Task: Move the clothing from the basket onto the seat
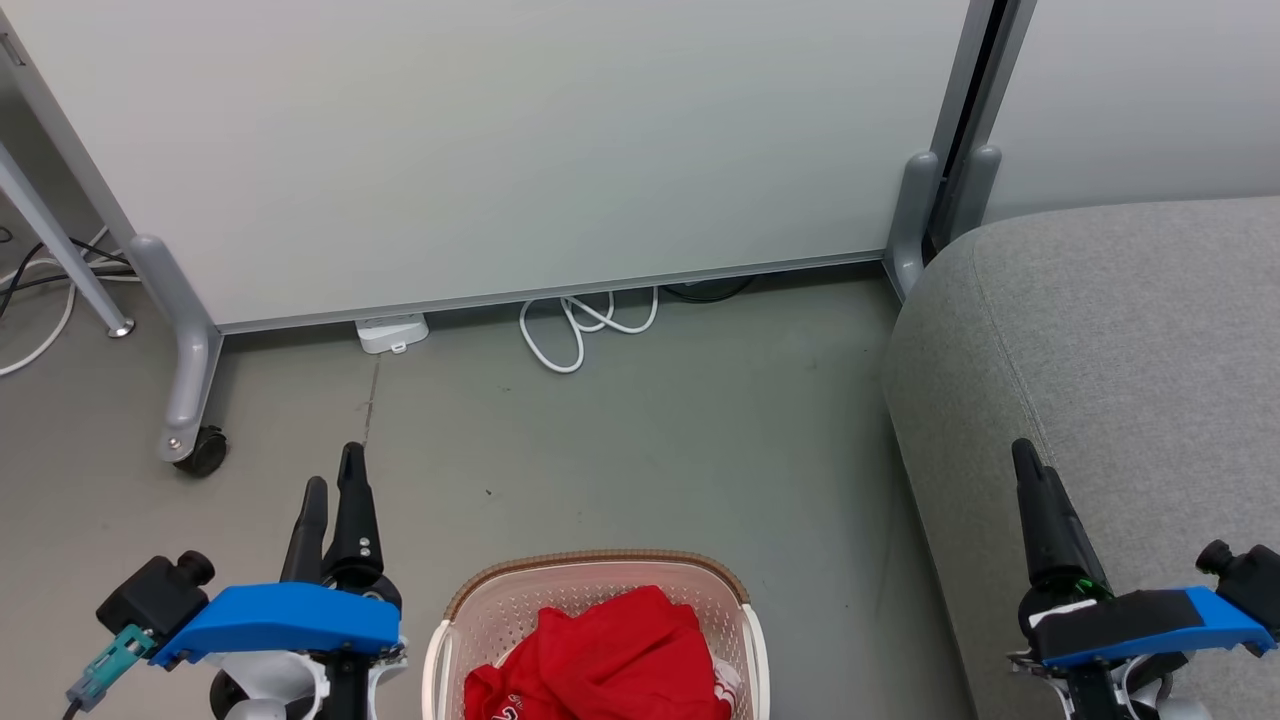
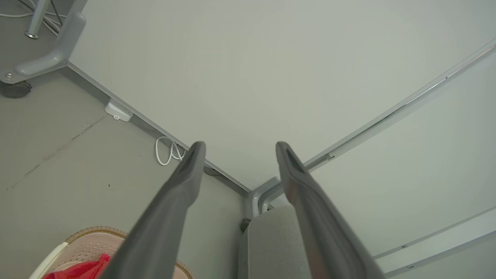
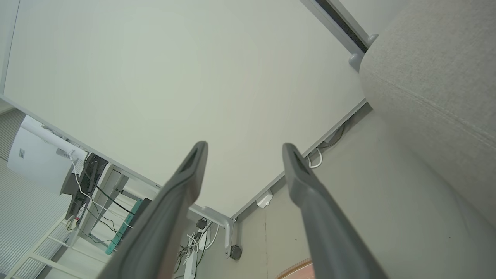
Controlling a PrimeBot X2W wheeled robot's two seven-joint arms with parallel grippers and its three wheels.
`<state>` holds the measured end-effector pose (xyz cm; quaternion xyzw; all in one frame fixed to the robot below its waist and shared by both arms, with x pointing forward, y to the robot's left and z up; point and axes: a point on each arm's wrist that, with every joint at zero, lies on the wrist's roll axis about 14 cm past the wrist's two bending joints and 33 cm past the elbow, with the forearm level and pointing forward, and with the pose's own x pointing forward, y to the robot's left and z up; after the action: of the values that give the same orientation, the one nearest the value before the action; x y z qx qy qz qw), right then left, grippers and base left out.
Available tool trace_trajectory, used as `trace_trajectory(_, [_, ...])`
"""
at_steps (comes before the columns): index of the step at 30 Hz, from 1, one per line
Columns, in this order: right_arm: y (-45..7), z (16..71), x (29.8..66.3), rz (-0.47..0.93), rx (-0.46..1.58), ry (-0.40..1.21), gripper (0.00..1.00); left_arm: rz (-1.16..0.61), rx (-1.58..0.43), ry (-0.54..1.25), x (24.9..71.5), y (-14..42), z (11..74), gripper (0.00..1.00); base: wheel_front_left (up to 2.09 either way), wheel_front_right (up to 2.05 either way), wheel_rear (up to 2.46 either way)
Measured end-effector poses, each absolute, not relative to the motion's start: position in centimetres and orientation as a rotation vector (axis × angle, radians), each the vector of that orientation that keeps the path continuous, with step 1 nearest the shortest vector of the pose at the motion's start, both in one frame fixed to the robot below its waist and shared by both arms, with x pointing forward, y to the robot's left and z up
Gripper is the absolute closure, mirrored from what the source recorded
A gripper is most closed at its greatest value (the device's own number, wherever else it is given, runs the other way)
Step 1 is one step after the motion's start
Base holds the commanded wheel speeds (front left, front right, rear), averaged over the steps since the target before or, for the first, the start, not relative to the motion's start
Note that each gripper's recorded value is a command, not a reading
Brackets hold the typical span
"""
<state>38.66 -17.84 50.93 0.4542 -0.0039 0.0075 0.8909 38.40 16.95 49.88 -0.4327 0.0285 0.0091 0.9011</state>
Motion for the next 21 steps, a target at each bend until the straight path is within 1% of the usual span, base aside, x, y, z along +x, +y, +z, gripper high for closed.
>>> trace_trajectory(10, [-17.3,51.0,38.6,0.036,0.759,-0.012,0.00,0.004,-0.721,0.047,38.5,16.2,50.2,0.00,0.00,0.00,0.00])
trace_trajectory(21, [-17.0,51.1,38.6,0.050,0.620,-0.027,0.00,-0.019,-0.578,0.023,38.5,15.7,50.5,0.00,0.00,0.00,0.00])
